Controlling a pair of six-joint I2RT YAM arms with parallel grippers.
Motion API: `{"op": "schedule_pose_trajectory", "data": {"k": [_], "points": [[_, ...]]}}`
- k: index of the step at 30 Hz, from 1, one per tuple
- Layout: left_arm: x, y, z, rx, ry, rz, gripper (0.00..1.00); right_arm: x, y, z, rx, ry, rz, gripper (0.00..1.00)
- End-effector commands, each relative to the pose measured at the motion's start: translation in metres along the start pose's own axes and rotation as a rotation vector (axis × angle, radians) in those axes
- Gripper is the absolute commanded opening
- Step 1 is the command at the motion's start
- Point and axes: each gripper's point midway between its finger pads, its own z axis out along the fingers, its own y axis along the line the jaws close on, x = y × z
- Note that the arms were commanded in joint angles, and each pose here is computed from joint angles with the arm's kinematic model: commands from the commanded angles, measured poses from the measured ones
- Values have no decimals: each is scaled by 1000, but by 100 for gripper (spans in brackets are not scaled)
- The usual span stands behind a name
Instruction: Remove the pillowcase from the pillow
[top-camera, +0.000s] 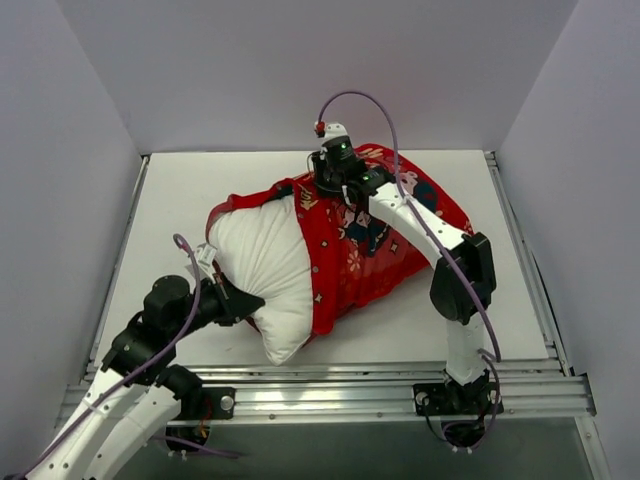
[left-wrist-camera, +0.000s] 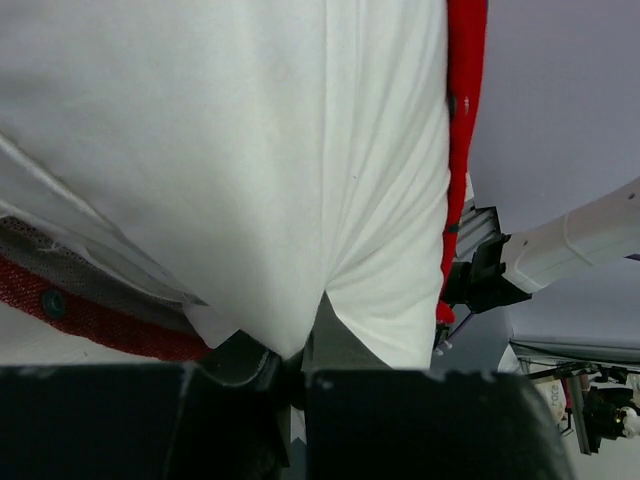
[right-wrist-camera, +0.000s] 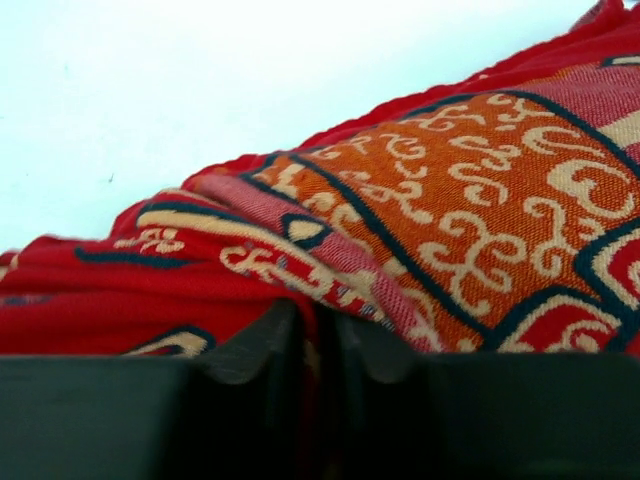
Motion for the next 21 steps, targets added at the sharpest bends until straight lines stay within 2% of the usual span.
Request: {"op": "schedule_pose_trajectory", "data": {"k": [1, 2, 3, 5, 6, 8, 9, 11, 13, 15, 21], "points": [[-29, -35, 8, 106, -57, 62, 2, -39, -8, -43, -2, -140, -51, 20], [-38, -41, 13, 124, -85, 64, 2, -52, 3, -67, -32, -190, -52, 30], [-42, -42, 17, 121, -95, 59, 2, -39, 14, -74, -56, -172, -64, 34], [-53, -43, 30, 104, -108, 57, 2, -49, 25, -109, -102, -231, -26, 43], [-60, -48, 33, 116, -130, 64, 2, -32, 23, -112, -101, -207, -20, 46], [-69, -44, 46, 83, -145, 65, 2, -34, 27, -143, -124, -256, 34, 53], [-79, -50, 47, 89, -173, 74, 2, -10, 22, -143, -112, -220, 41, 55], [-86, -47, 56, 63, -188, 79, 2, -1, 26, -168, -134, -237, 82, 61], [-98, -46, 63, 40, -226, 87, 2, 35, 32, -174, -142, -188, 78, 64], [-108, -44, 67, 14, -259, 97, 2, 46, 35, -190, -150, -198, 114, 66], [-130, -50, 78, -6, -312, 100, 2, 118, 35, -203, -129, -100, 155, 66]]}}
